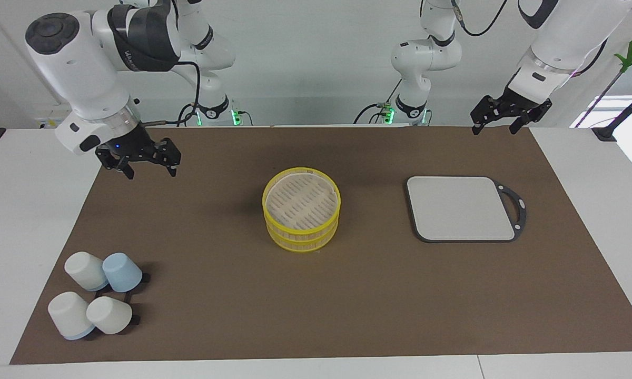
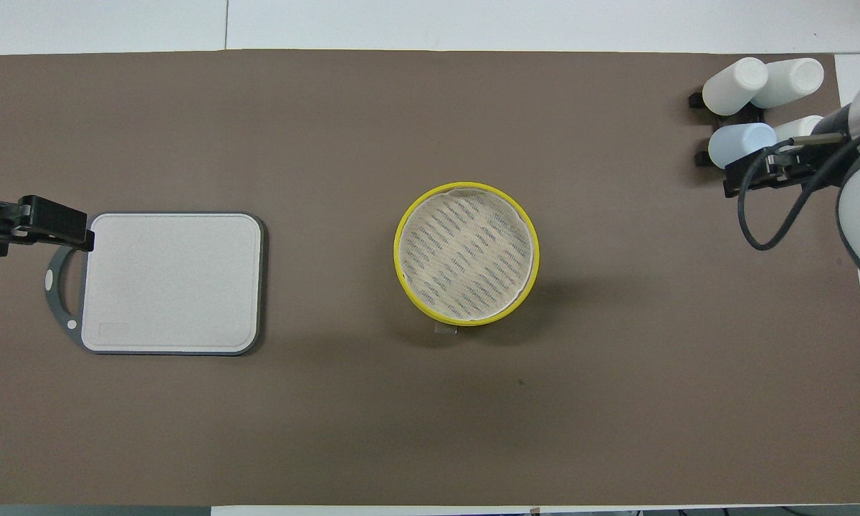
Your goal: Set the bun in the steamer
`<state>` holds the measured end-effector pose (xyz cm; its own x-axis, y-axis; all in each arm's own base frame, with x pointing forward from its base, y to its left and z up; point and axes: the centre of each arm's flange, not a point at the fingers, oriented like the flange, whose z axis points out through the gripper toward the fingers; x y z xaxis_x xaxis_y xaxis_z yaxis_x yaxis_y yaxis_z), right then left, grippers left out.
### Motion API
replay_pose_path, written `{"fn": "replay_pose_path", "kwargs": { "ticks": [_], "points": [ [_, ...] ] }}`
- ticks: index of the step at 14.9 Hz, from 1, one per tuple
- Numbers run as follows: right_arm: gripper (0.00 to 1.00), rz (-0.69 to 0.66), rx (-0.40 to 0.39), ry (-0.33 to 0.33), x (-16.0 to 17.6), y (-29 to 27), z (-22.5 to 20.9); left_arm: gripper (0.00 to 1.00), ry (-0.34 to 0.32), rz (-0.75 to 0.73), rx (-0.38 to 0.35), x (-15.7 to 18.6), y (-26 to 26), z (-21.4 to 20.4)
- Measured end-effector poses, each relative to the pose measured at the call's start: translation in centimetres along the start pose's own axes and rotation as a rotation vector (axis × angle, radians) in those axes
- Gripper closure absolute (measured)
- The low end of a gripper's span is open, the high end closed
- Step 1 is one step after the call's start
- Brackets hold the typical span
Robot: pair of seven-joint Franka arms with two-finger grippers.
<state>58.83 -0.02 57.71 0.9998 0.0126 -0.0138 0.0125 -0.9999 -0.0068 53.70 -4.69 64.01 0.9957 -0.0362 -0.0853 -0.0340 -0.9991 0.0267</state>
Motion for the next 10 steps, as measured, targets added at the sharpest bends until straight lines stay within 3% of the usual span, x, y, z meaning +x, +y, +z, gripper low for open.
{"fn": "replay_pose_path", "kwargs": {
  "ticks": [4,10],
  "points": [
    [0.00,0.052,0.002,0.041,-1.3,3.3,-0.2,0.00,0.000,0.000,0.000,0.0,0.0,0.0],
    [0.00,0.086,0.002,0.041,-1.4,5.4,-0.1,0.00,0.000,0.000,0.000,0.0,0.0,0.0]
  ]
}}
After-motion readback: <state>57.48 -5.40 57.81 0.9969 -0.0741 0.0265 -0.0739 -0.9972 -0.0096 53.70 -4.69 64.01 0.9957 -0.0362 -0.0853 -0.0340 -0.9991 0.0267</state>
